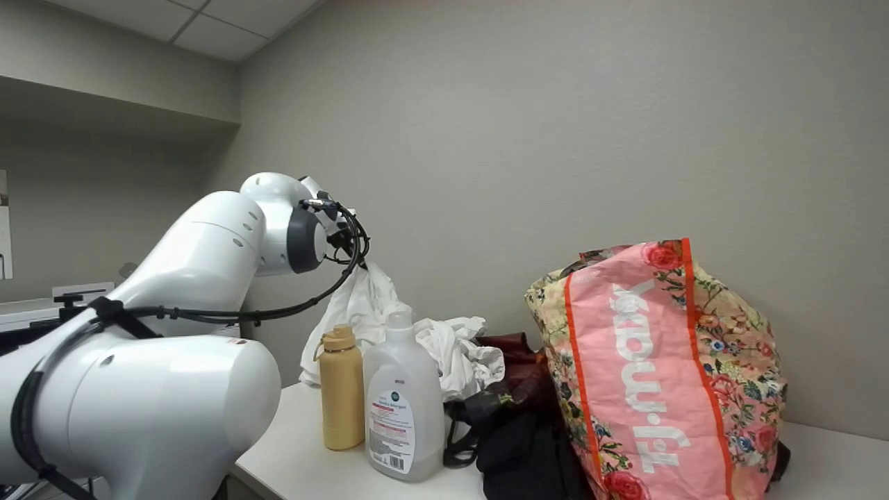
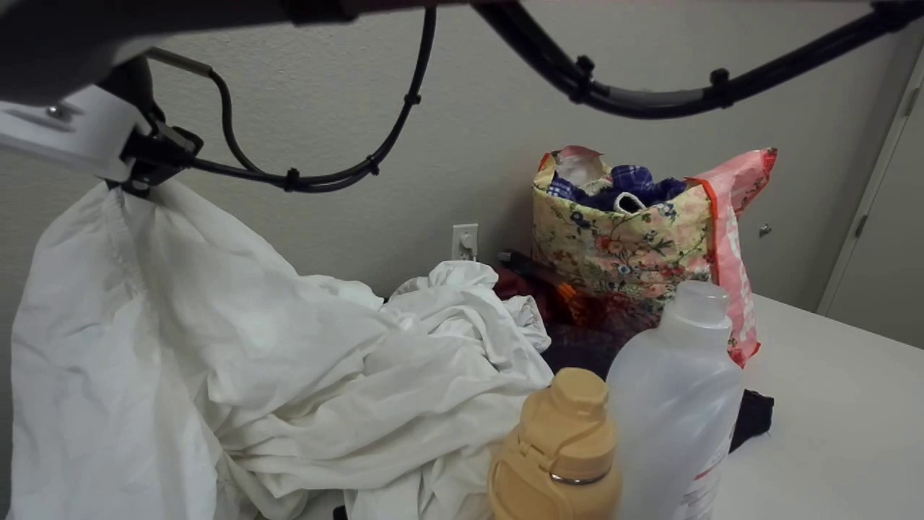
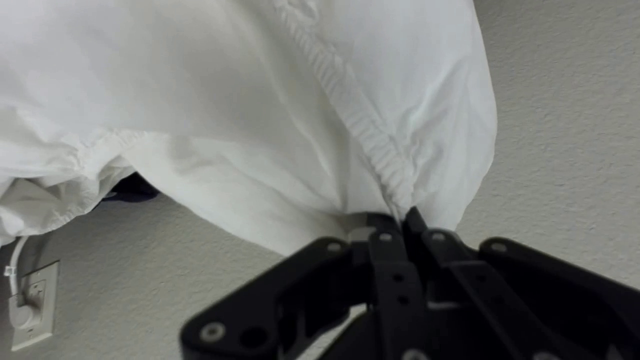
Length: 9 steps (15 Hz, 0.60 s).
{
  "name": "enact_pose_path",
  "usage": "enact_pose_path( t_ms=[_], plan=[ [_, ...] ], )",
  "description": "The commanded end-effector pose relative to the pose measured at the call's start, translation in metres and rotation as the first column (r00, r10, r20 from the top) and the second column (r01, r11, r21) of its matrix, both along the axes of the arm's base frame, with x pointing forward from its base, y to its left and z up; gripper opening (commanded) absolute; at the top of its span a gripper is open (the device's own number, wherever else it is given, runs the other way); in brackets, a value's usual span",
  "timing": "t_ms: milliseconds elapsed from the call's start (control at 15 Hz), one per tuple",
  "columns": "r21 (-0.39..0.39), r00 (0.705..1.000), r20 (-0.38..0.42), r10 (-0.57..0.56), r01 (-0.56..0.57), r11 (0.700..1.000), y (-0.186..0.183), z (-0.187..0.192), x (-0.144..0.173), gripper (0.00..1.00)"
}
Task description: Move the white bedsheet to the left
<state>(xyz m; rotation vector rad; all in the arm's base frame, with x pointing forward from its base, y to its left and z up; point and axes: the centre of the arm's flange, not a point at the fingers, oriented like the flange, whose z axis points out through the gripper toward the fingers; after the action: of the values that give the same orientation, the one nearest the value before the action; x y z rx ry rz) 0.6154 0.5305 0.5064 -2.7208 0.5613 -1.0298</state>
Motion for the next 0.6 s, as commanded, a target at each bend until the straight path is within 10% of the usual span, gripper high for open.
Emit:
enact_pose_path(
  t_ms=[0,533],
  plan=[
    [0.001,1.000,0.002,0.000,0.000,1.000,-0.0003,0.0011,0.0002,0.06],
    [-0.007,1.000,0.001,-0.002,0.002,1.000,-0.0010,0.0027,0.0004,0.02]
  ],
)
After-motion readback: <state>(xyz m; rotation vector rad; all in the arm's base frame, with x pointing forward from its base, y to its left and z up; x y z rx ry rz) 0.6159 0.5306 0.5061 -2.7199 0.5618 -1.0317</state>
